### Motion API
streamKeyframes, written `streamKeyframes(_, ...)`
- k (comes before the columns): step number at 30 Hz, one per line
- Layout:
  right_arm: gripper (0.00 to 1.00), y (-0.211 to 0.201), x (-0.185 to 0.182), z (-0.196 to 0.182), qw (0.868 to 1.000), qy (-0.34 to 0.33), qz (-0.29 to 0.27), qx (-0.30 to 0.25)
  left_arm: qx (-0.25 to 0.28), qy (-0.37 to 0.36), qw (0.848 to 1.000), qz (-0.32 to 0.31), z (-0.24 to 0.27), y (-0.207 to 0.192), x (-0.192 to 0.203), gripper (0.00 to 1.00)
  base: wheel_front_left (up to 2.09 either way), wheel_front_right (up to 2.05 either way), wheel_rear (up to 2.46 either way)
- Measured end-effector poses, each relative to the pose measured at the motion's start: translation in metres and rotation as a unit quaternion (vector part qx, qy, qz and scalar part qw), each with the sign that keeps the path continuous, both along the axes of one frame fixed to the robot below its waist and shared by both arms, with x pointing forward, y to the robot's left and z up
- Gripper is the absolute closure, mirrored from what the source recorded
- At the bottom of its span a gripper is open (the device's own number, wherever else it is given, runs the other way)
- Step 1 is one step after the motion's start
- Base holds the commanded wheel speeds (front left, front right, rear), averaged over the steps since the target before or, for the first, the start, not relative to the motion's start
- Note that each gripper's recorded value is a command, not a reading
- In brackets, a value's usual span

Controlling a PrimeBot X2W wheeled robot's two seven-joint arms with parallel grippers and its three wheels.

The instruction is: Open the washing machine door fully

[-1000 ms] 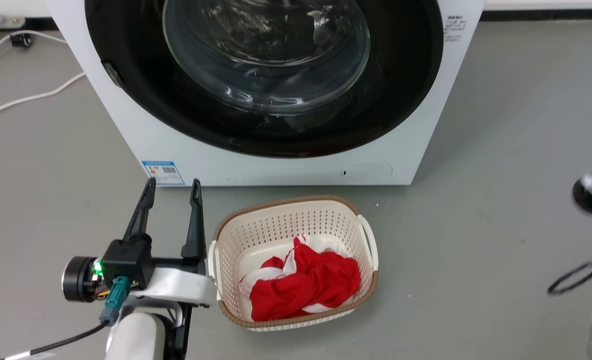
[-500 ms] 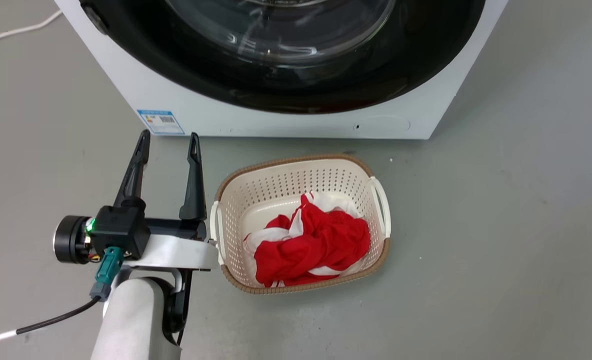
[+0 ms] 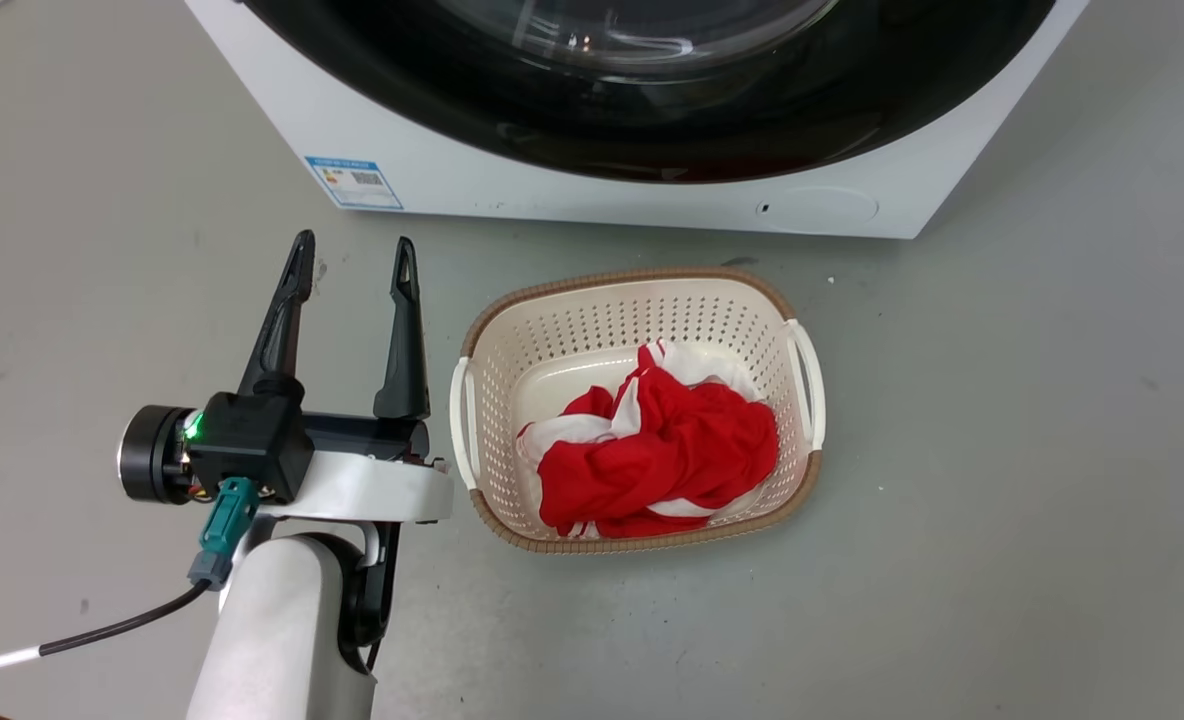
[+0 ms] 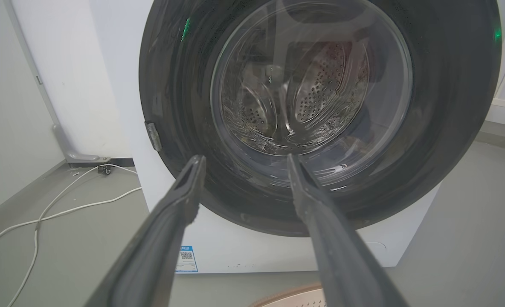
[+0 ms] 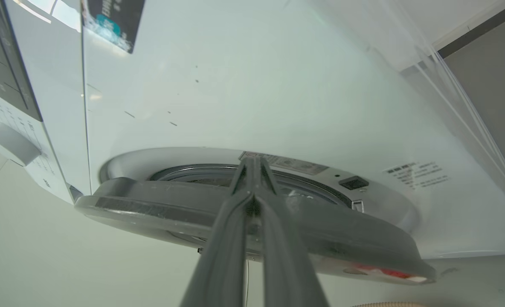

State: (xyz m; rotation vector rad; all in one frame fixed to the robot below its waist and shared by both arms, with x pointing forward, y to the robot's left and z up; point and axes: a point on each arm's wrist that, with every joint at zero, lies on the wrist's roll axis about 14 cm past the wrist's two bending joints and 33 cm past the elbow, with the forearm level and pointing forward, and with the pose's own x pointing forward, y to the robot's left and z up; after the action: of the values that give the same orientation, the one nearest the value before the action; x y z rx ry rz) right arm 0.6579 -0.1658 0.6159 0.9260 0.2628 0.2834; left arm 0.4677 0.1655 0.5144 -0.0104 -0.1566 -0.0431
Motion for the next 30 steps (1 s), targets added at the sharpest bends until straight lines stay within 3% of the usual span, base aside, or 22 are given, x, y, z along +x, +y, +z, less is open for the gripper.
streamKeyframes(16, 1.00, 0.043, 0.025, -0.056, 0.995, 0.076, 0.056, -0.042, 0.004, 0.014, 1.000, 0.003, -0.017, 0.001, 0.013, 0.00, 0.00, 0.00, 0.00)
streamKeyframes(30, 1.00, 0.068, -0.006, -0.061, 0.980, 0.129, 0.150, -0.005, 0.002, 0.006, 1.000, 0.004, -0.008, 0.001, 0.010, 0.00, 0.00, 0.00, 0.00)
